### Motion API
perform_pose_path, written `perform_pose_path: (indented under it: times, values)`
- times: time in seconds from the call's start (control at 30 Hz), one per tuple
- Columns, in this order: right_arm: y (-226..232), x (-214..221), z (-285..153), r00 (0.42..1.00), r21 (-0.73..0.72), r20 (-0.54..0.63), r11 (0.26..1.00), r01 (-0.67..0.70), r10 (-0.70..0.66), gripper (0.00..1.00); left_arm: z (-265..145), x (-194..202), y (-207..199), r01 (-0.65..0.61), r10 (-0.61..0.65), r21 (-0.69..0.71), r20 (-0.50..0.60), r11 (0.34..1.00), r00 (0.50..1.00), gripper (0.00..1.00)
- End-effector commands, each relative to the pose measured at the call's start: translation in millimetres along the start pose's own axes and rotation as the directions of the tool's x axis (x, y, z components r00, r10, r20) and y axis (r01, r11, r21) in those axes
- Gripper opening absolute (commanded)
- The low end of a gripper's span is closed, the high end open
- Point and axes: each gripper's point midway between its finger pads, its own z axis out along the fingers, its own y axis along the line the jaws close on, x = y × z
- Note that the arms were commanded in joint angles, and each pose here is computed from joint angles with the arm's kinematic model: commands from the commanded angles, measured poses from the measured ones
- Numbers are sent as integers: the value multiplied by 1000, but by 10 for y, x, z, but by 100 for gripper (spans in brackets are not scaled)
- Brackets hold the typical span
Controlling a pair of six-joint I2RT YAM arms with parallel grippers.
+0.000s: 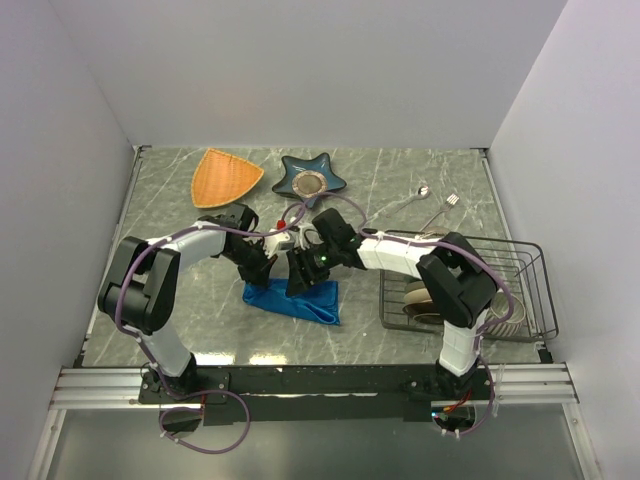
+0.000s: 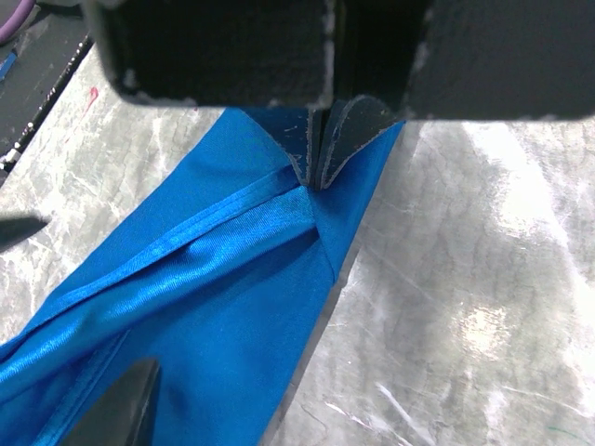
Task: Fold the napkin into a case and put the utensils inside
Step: Stuff the top corner of the smaller-rectangle-folded napkin into the folded napkin.
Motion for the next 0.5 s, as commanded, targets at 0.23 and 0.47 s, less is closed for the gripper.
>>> perform_pose_path:
  times: [0.23,0.47]
  values:
    - [-13,102,178,991,76,-27,988,132,-130,61,78,254,46,2,-2,2,-85,1000,996,1]
    - [13,187,118,993,70,-5,990,120,-120,56,88,271,43,6,-5,7,-85,1000,996,1]
